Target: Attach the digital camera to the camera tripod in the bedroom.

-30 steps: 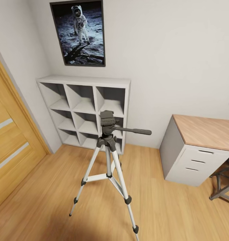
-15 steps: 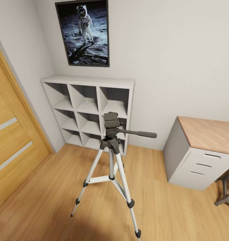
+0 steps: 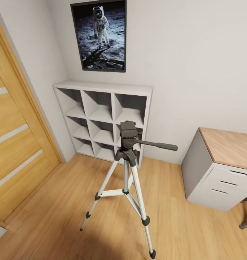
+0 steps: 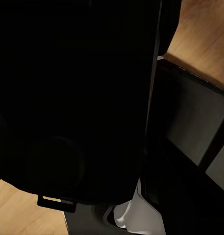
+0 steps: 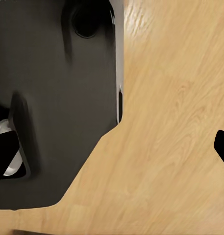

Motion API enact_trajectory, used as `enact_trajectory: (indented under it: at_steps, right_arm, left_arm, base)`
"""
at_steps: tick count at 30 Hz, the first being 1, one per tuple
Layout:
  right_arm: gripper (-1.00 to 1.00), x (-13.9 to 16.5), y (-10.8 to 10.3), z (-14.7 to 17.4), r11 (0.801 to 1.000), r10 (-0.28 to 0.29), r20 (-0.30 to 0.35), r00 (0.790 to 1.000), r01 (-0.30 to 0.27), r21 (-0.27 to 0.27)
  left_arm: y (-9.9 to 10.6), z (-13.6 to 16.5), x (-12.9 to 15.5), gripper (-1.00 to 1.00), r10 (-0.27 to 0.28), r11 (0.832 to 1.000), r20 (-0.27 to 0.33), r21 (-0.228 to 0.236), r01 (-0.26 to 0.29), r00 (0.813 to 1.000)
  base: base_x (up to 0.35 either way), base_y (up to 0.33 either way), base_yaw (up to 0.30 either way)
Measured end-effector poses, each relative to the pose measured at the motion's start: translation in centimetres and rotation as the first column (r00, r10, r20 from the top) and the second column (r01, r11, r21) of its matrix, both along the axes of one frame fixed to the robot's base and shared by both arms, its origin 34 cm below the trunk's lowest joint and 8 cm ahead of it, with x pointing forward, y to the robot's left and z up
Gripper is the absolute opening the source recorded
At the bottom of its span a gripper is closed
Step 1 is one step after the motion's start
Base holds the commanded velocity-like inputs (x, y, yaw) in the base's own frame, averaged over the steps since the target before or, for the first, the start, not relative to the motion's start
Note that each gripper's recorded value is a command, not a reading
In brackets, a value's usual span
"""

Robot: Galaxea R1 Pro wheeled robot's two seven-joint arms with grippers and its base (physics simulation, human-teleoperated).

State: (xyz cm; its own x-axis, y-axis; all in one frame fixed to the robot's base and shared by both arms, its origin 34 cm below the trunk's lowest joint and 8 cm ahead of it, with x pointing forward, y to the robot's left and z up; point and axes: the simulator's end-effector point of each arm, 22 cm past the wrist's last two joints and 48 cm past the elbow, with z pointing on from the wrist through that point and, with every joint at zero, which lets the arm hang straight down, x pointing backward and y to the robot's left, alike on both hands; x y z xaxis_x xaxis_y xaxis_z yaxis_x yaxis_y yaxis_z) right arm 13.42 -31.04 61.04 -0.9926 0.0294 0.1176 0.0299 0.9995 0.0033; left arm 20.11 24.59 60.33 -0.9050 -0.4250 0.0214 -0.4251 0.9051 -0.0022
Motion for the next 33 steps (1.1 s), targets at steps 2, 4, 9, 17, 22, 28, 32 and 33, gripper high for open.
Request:
enact_trajectory:
  at_steps: [2, 4, 9, 17, 22, 28, 32, 33]
  right_arm:
    - [1.0, 0.02, 0.03, 0.0, 1.0, 0.0, 0.001, 1.0, 0.0, 0.002]
    - [1.0, 0.03, 0.05, 0.0, 1.0, 0.001, 0.001, 1.0, -0.001, 0.003]
    - [1.0, 0.02, 0.09, 0.0, 1.0, 0.001, 0.001, 1.0, -0.001, 0.005]
    - [1.0, 0.06, 0.13, 0.0, 1.0, 0.001, 0.003, 1.0, -0.001, 0.007]
    - [1.0, -0.13, 0.06, 0.01, 1.0, -0.005, -0.006, 1.0, 0.005, 0.0]
    - [1.0, -0.12, 0.04, 0.01, 1.0, -0.004, -0.006, 1.0, 0.004, -0.001]
    - [1.0, -0.06, 0.05, 0.0, 1.0, -0.001, -0.002, 1.0, 0.001, -0.001]
    - [1.0, -0.02, 0.0, 0.0, 1.0, -0.001, -0.001, 1.0, 0.001, -0.002]
  left_arm:
    - [-0.01, 0.0, 0.0, -1.0, 0.0, 1.0, 0.0, 0.0, 0.0, 1.0]
    - [-0.01, 0.0, 0.0, -1.0, 0.0, 1.0, 0.0, 0.0, 0.0, 1.0]
    - [-0.02, 0.0, 0.0, -1.0, 0.0, 1.0, 0.0, -0.001, 0.0, 1.0]
    - [-0.01, 0.0, -0.01, -1.0, 0.0, 1.0, 0.0, 0.0, 0.0, 1.0]
    - [-0.01, 0.0, -0.01, -1.0, 0.001, 1.0, 0.0, -0.001, -0.001, 1.0]
    - [0.01, 0.0, -0.04, -1.0, 0.0, 1.0, -0.001, 0.0, 0.0, 1.0]
    - [0.01, 0.0, -0.03, -1.0, 0.001, 1.0, -0.001, 0.0, -0.001, 1.0]
    - [0.01, 0.0, -0.03, -1.0, 0.0, 1.0, -0.001, 0.0, 0.0, 1.0]
  base:
    - [0.0, -0.108, 0.007]
    - [0.0, -0.2, 0.003]
    - [0.0, -0.258, 0.001]
    - [0.0, -0.191, 0.0]
    - [0.0, -0.029, 0.011]
    - [0.0, -0.005, 0.158]
    - [0.0, -0.001, 0.06]
    - [0.0, 0.0, 0.018]
